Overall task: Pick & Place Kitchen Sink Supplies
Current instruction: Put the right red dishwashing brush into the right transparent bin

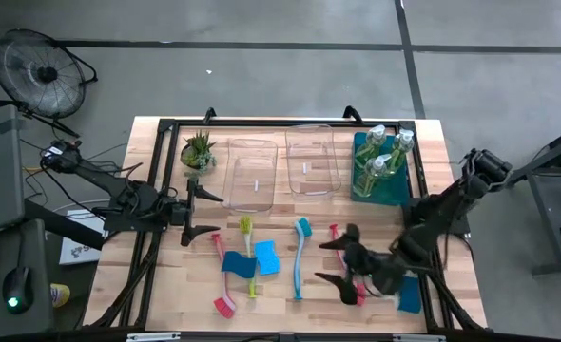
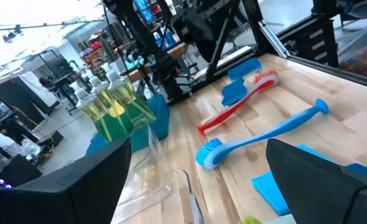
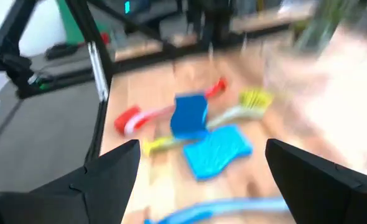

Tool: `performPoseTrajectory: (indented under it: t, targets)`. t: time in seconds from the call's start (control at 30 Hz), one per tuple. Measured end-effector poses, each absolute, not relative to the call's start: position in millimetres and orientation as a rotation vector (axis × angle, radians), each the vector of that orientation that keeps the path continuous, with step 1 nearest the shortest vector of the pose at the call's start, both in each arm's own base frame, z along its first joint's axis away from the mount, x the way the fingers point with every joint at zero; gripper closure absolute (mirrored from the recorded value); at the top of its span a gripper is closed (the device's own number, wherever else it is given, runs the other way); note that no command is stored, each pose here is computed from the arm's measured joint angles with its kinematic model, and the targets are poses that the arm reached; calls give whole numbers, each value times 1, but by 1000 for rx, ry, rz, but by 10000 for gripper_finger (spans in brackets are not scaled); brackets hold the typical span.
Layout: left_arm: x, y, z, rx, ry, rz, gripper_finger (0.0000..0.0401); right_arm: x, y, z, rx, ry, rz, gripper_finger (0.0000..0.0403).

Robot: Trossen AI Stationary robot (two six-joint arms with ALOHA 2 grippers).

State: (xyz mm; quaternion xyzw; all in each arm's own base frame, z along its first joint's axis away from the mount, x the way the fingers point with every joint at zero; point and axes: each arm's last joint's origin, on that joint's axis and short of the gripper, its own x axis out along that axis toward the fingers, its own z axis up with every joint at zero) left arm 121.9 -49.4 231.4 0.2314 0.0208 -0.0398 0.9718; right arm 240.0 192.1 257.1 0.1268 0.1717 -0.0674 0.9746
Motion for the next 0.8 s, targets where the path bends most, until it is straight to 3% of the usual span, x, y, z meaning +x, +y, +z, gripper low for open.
performPoseTrajectory:
  t: [0.2, 0.4, 0.53, 0.8]
  targets:
    - [120, -49, 221, 477, 59, -84, 35, 252, 158, 237, 508, 656, -149, 61]
    - [118, -47, 208, 485, 73, -92, 35, 242, 125, 216, 647, 949, -413, 61]
    - [115, -47, 201, 490, 62, -107, 35, 237, 114, 212, 674, 1011, -536, 61]
    - [108, -44, 195, 539, -26, -131, 35, 241, 116, 199, 746, 1115, -565, 61]
